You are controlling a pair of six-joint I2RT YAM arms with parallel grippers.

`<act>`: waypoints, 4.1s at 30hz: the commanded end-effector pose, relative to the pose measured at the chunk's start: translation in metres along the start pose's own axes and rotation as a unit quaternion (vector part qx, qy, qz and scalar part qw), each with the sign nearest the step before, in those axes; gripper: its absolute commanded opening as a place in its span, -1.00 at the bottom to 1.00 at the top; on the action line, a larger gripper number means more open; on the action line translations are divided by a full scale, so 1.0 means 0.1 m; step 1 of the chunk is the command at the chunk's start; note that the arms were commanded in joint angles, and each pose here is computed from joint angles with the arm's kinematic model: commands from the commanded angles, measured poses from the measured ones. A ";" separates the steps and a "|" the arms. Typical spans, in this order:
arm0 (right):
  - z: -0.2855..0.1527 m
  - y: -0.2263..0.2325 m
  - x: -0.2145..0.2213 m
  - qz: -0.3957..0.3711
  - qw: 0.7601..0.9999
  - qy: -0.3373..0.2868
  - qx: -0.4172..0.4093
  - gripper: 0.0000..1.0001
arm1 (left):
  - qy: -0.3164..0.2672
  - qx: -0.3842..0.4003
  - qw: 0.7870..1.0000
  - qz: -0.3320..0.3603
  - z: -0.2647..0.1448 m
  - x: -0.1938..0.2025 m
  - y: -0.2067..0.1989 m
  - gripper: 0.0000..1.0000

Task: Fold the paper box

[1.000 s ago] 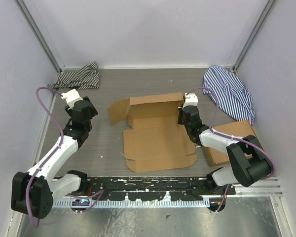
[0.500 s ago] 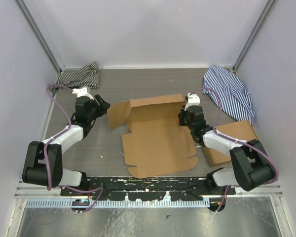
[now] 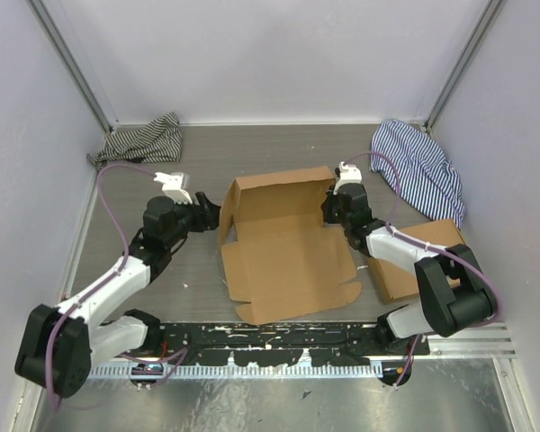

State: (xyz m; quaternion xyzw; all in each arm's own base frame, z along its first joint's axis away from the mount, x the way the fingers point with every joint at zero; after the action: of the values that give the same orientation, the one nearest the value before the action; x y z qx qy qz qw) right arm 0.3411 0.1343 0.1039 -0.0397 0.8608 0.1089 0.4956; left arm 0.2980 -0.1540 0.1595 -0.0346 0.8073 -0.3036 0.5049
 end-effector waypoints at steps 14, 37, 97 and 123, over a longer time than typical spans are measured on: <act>0.03 0.09 -0.19 0.013 1.000 -0.015 -0.018 -0.98 | 0.024 -0.018 0.998 0.057 -0.31 0.25 -0.09 0.33; 0.22 0.02 -0.23 -0.021 1.000 0.004 0.012 -0.99 | 0.036 -0.136 0.987 0.079 -0.24 0.17 0.20 0.33; 0.00 0.56 -0.10 -0.048 0.997 0.054 -0.040 -0.98 | 0.017 -0.029 0.999 0.020 -0.35 0.44 -0.01 0.35; -0.52 0.67 -0.05 -0.023 1.000 0.006 0.002 -0.99 | 0.004 -0.161 0.985 0.068 -0.22 0.30 0.27 -0.22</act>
State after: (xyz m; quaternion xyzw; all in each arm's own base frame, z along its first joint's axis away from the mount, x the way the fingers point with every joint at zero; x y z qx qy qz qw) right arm 0.2880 0.1876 0.1144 -0.0977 0.8828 0.0817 0.4521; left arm 0.2619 -0.1456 0.1224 -0.0443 0.8482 -0.1857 0.4940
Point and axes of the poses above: each gripper's point midway between its finger pads, its own z axis out along the fingers, its own y axis along the line the jaws close on, x = y × z, the point moved 3 cm from there along -z, back along the fingers, and after that the axes turned 4 degrees about -z, right-handed, at the moved point
